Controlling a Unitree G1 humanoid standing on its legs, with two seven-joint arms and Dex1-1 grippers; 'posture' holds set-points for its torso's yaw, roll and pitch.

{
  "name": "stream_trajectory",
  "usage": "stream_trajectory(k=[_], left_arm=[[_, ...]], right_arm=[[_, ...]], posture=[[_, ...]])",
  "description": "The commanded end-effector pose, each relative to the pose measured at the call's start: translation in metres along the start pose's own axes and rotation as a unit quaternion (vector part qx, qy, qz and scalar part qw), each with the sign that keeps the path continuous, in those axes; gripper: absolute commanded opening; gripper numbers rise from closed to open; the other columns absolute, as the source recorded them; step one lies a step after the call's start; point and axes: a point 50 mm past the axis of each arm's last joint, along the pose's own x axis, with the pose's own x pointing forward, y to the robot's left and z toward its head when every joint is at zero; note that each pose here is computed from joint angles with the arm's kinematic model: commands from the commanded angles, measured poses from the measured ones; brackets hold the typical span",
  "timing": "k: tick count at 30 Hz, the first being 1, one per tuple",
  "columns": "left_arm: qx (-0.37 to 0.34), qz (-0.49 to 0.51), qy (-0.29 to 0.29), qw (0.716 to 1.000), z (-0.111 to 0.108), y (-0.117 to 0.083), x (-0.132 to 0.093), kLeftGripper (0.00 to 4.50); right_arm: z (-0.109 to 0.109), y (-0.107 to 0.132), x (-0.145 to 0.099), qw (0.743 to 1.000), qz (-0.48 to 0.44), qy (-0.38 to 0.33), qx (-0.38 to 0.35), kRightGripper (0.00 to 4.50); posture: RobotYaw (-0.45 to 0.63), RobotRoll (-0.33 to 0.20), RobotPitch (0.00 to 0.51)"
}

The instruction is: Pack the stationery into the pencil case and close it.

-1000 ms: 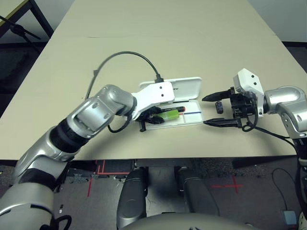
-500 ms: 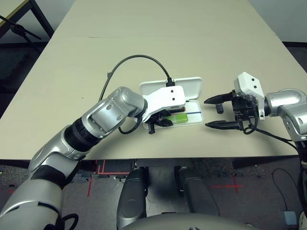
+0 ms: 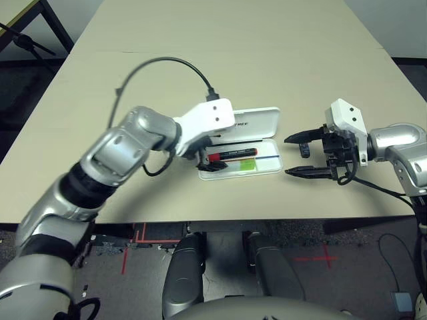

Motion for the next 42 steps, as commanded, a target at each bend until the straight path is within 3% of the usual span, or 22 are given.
stream_trajectory(k=[1,6,14,19,24,32,42], left_arm=[[0.02,-0.022,-0.004,1.0,-0.006,-0.007,-0.014,4.47],[0.031,-0.067,-0.031,0.997,-0.018,-0.016,-0.027,4.47],[0.019,-0.08,-0.065,0.994,-0.022,-0.03,-0.029,4.47],[0.013,-0.08,-0.079,0.994,-0.028,-0.039,-0.037,4.47],[0.013,-0.073,-0.077,0.994,-0.032,-0.04,-0.035,4.47],[0.019,-0.08,-0.076,0.994,-0.033,-0.041,-0.025,4.47],[0.027,-0.091,-0.081,0.992,-0.03,-0.044,-0.018,4.47]], right_arm=[[0.0,0.0,-0.004,1.0,-0.008,0.004,0.004,4.5],[-0.001,-0.001,-0.003,1.0,-0.008,0.007,0.005,4.5],[-0.002,-0.003,-0.004,1.0,-0.012,0.02,0.009,4.5],[-0.001,-0.008,-0.015,0.992,-0.092,0.068,0.048,4.5],[-0.002,-0.01,-0.027,0.965,-0.199,0.134,0.102,4.5],[-0.006,-0.016,-0.027,0.906,-0.325,0.147,0.227,4.5],[-0.024,-0.002,0.008,0.876,-0.346,0.146,0.303,4.5]], posture=[[0.02,0.0,0.197],[0.03,0.0,0.198],[0.05,0.0,0.199],[0.06,0.0,0.198],[0.06,0.0,0.197],[0.04,0.0,0.204],[0.05,0.0,0.206]])
